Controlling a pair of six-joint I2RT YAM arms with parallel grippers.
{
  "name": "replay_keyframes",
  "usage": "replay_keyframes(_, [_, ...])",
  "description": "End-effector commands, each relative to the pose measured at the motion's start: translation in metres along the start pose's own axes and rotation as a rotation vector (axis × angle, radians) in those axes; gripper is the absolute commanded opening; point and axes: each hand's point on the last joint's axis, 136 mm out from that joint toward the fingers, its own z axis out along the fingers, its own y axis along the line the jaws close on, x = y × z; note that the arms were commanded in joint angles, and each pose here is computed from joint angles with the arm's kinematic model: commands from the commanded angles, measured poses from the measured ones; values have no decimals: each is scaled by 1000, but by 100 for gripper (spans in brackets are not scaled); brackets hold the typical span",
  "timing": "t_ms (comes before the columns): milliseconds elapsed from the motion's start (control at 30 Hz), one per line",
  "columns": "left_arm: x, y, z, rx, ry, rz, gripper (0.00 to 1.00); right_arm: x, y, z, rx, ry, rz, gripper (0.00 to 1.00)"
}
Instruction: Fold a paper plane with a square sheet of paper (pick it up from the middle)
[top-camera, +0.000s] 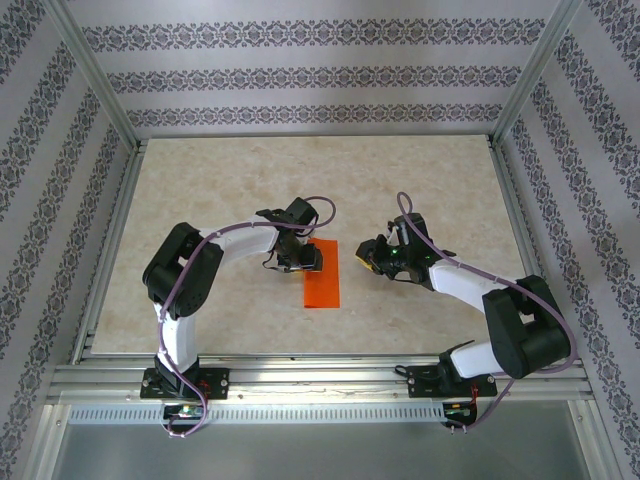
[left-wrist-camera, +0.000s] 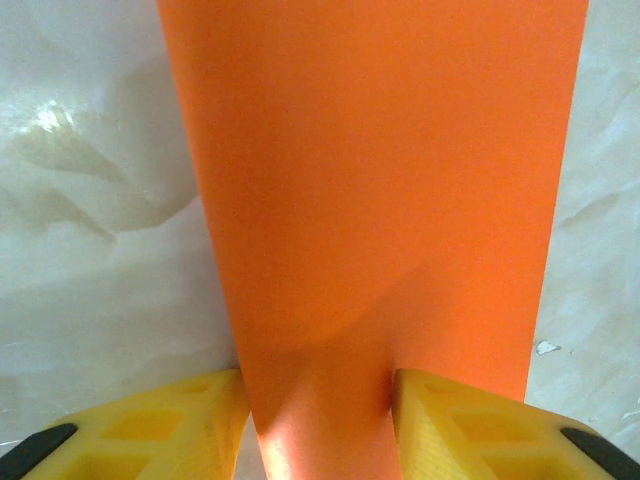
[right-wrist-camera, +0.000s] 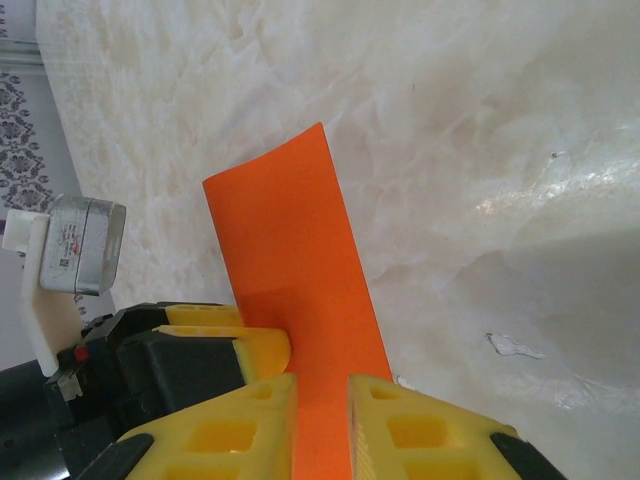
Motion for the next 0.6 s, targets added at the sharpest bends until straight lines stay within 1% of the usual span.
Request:
replay_keyframes(0, [13,22,18,-77,58,-21,44,2,11,2,-21,18,-26,21])
replay_keyframes(67, [14,20,20,-61,63,-11,45,2,11,3,-21,21,-28,21])
replay_keyframes(133, [14,22,20,-74,64,-14,47,2,11,4,-21,24,-26,21])
replay_keyframes(400, [16,26,22,-89,71,-22,47,5,13,7,-24,41,-32,22])
replay_keyframes(500, [16,27,22,-93,68,-25,46,7,15,11,-30,60,-39,19])
replay_keyframes(567, [16,27,22,-95,68,-25,46,11,17,16,-30,86,-56,13])
